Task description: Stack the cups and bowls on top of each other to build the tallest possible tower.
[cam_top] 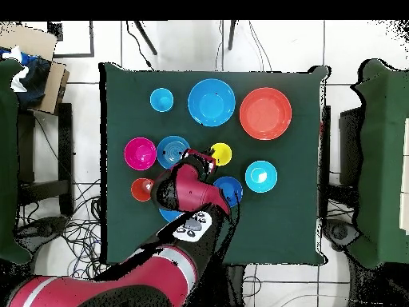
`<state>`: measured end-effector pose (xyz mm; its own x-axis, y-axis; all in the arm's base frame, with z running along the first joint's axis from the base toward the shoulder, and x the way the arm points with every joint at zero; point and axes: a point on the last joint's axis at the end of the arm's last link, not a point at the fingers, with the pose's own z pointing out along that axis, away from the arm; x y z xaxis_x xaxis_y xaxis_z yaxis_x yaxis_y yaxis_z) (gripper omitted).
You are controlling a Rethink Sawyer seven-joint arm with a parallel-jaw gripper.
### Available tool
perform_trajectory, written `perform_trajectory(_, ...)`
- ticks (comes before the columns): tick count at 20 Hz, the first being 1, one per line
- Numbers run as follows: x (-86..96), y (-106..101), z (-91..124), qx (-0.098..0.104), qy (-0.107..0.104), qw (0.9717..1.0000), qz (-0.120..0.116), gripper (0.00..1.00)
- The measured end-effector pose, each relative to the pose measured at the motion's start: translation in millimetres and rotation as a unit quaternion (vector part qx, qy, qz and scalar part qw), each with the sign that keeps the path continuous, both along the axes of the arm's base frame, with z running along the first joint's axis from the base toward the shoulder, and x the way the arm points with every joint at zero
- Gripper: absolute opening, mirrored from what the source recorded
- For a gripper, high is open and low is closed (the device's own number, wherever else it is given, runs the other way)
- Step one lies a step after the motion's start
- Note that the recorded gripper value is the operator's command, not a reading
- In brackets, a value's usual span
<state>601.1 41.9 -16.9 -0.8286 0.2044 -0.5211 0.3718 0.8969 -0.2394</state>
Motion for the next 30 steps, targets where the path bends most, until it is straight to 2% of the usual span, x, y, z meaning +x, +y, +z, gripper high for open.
perform_trajectory(13,1.4,0.5,2.0,0.001,-0.002,1.0,0.0,0.0)
perform_trajectory(21,7.1,2.9,21.4,0.009,-0.003,0.9999,-0.007,0.0)
perform_trajectory(24,5.0,5.3,35.2,0.017,0.007,0.9997,-0.016,0.0)
perform_trajectory(25,1.5,8.9,45.9,0.024,0.019,0.9993,-0.023,0.0)
perform_trajectory(30,-9.6,20.1,68.9,0.042,0.047,0.9973,-0.037,0.0)
